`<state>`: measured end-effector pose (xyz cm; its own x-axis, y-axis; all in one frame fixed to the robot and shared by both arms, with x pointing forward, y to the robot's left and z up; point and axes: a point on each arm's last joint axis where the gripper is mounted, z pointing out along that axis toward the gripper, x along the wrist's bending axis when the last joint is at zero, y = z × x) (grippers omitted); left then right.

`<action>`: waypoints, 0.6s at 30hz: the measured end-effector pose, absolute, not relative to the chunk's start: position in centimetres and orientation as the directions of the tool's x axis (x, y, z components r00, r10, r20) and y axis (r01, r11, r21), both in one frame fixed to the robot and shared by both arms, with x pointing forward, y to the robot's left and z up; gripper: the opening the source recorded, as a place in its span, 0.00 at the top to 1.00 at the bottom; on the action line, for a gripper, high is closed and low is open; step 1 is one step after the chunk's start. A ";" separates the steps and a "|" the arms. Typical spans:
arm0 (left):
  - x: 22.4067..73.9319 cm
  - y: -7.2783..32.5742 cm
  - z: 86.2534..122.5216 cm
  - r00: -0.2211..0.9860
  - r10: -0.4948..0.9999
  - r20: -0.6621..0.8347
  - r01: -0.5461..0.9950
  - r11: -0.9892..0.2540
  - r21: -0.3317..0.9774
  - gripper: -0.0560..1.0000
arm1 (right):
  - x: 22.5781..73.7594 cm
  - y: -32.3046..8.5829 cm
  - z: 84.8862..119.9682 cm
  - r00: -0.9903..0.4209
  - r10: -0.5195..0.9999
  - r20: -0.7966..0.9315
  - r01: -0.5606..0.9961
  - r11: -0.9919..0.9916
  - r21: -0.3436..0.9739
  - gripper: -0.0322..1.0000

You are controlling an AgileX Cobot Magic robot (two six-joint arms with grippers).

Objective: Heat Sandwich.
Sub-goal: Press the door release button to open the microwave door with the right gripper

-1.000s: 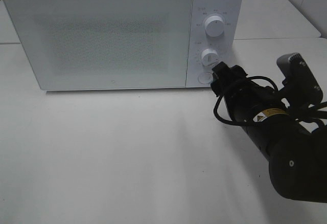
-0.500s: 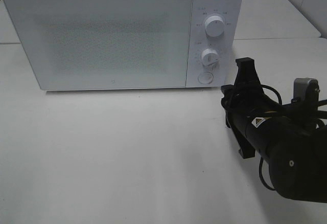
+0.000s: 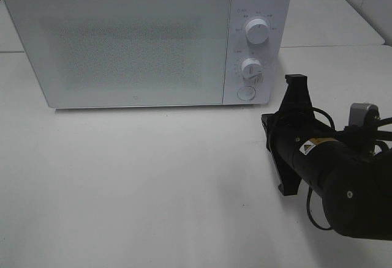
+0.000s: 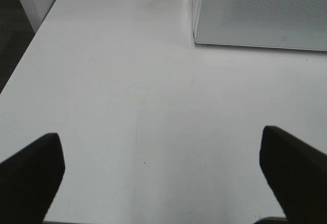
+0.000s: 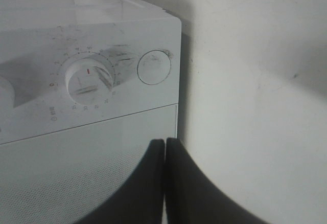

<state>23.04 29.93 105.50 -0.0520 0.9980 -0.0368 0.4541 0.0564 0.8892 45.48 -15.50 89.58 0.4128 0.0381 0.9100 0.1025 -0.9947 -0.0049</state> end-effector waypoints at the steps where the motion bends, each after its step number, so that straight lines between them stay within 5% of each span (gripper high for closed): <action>1: 23.0 29.9 105.5 -0.052 0.998 -0.037 0.454 0.056 0.889 0.04 | 45.8 -15.4 89.6 0.406 0.046 0.913 0.116 -0.993 -0.001 0.97; 18: 23.0 29.9 105.5 -0.052 0.998 -0.037 0.454 0.056 0.889 0.04 | 49.5 -14.5 87.5 0.427 0.017 0.904 0.114 -0.993 -0.036 0.97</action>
<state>23.04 29.93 105.50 -0.0520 0.9980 -0.0368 0.4541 0.0564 0.8892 49.53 -14.46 87.50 0.4275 0.0165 0.9039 0.1140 -0.9928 -0.0357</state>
